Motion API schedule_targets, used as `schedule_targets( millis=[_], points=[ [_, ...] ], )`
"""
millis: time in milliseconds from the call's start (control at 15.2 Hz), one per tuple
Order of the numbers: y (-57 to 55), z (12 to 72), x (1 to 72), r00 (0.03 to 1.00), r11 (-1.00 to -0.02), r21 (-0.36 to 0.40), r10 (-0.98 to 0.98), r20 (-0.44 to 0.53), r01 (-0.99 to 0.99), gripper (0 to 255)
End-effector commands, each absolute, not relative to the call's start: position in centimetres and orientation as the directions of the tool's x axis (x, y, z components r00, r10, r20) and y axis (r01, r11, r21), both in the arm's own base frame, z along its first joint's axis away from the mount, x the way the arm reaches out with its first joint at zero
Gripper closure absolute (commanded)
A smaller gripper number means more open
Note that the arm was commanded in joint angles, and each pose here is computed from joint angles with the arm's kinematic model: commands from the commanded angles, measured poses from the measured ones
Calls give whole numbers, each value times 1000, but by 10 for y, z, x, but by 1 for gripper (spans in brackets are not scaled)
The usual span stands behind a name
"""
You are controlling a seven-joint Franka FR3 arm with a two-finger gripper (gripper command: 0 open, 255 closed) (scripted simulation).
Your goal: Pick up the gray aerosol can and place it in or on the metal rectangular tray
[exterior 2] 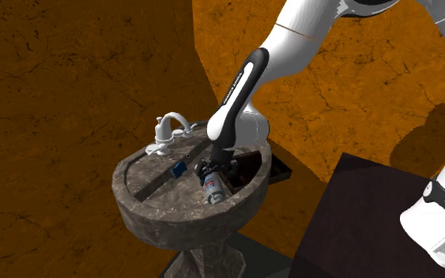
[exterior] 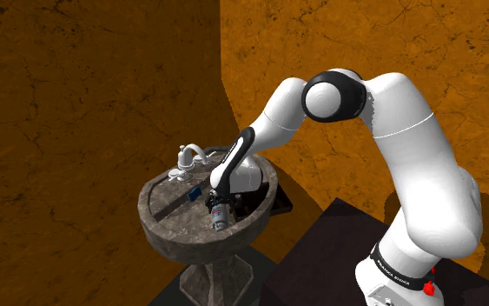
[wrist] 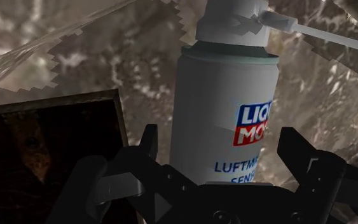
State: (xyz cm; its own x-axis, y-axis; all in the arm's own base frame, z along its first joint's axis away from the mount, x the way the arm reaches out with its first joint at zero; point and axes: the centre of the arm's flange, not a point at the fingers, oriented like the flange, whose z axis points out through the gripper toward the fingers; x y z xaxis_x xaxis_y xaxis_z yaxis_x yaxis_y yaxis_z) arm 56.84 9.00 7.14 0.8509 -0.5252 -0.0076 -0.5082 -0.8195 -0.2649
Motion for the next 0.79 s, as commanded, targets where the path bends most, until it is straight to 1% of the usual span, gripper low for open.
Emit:
schedule_targets(
  millis=[0, 462, 528, 726],
  points=[
    [92, 63, 570, 851, -819, -265, -525, -7, -508, 0],
    [92, 63, 570, 851, -819, -265, -525, -7, -508, 0],
    [92, 63, 570, 851, -819, -265, -525, -7, -508, 255],
    [92, 63, 570, 851, -819, -265, -525, -7, -508, 255]
  ],
)
